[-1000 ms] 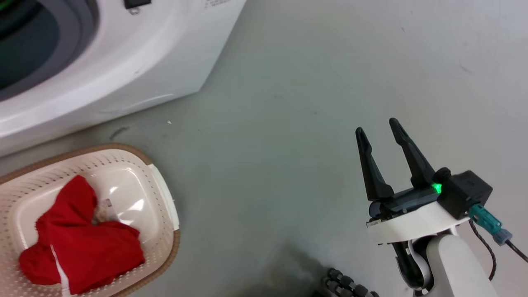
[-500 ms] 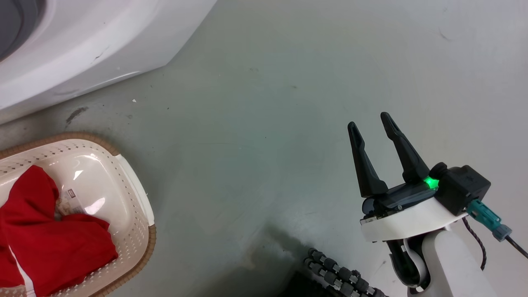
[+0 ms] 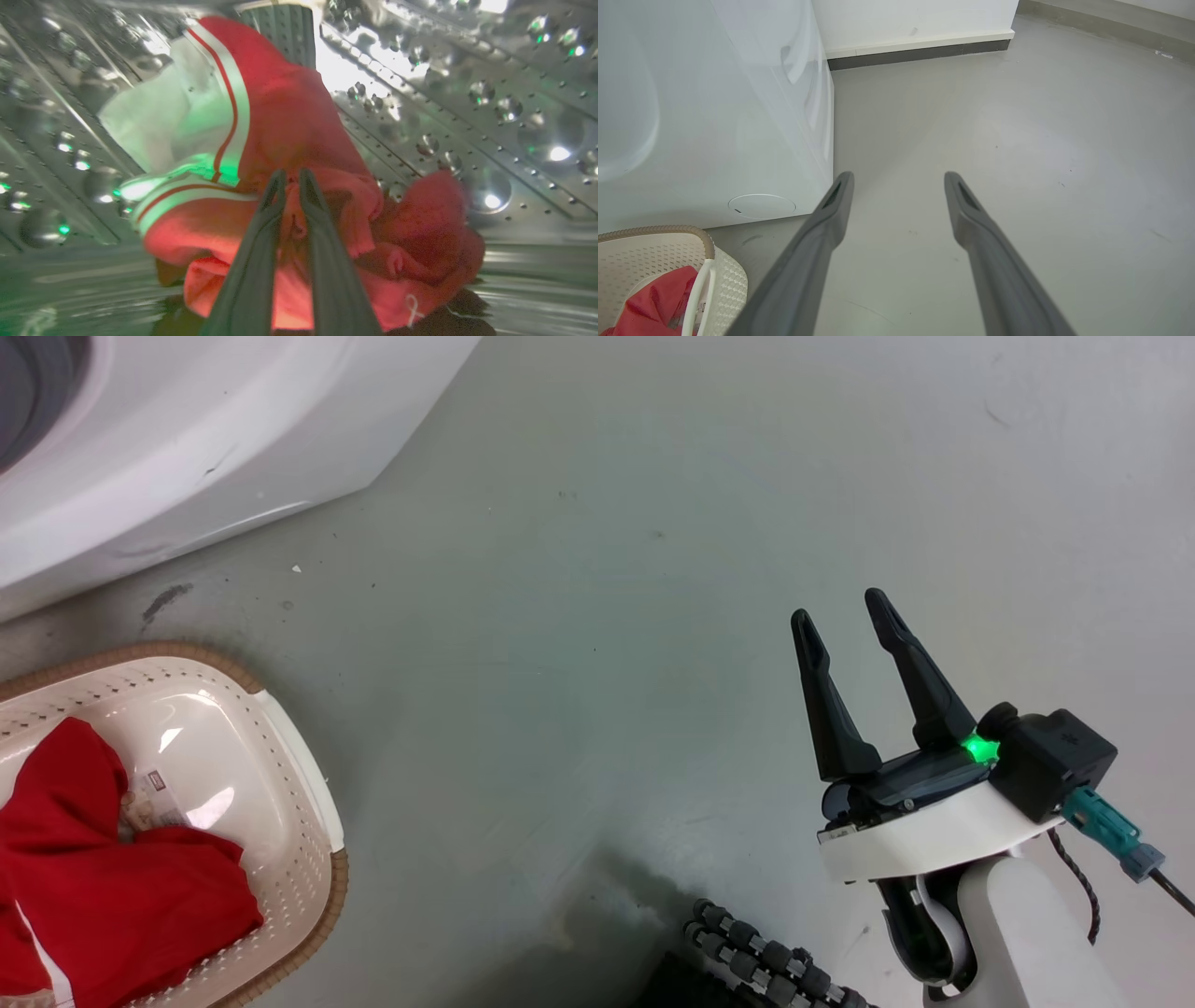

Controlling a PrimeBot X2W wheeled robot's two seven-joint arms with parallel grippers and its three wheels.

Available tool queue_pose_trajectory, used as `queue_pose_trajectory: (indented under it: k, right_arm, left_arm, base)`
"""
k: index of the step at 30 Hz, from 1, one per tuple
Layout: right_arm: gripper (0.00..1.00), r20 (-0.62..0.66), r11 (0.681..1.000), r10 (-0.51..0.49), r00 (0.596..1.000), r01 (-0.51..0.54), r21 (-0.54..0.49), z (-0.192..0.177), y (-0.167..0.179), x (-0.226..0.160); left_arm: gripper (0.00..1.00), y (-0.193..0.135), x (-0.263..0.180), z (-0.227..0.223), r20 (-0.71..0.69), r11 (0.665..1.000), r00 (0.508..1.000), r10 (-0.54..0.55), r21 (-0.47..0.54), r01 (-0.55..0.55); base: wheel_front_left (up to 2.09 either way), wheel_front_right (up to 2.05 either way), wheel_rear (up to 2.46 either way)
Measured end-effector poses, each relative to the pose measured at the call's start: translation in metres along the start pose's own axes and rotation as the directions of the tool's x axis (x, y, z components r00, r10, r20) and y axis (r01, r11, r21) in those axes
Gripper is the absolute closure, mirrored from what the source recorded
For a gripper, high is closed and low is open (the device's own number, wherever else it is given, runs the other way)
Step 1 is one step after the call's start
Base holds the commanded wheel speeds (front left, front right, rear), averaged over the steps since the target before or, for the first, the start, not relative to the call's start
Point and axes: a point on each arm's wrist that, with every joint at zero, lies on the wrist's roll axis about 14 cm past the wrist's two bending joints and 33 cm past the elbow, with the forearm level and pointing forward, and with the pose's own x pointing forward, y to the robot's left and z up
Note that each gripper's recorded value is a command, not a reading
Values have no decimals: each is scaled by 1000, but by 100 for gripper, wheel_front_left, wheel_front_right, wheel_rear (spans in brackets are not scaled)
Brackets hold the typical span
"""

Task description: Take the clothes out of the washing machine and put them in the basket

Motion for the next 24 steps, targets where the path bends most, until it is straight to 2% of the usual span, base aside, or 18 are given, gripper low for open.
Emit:
queue_pose_trajectory:
  k: [5, 11, 24]
  right_arm:
    - [0, 19, 1000, 4, 1000, -4, 3, 7, 1, -2]
    - [0, 65, 1000, 13, 998, -13, -2, 22, 2, -4]
    - [0, 184, 999, 32, 982, -32, -6, 61, 4, -25]
  left_arm:
    - [100, 7, -13, 27, 156, 999, 987, 38, 8, -40]
    - [100, 3, -37, 49, 336, 997, 941, 32, 55, -54]
    - [100, 2, -107, 48, 531, 996, 847, -3, 81, -47]
  base:
    - [0, 0, 0]
    - [0, 0, 0]
    - [0, 0, 0]
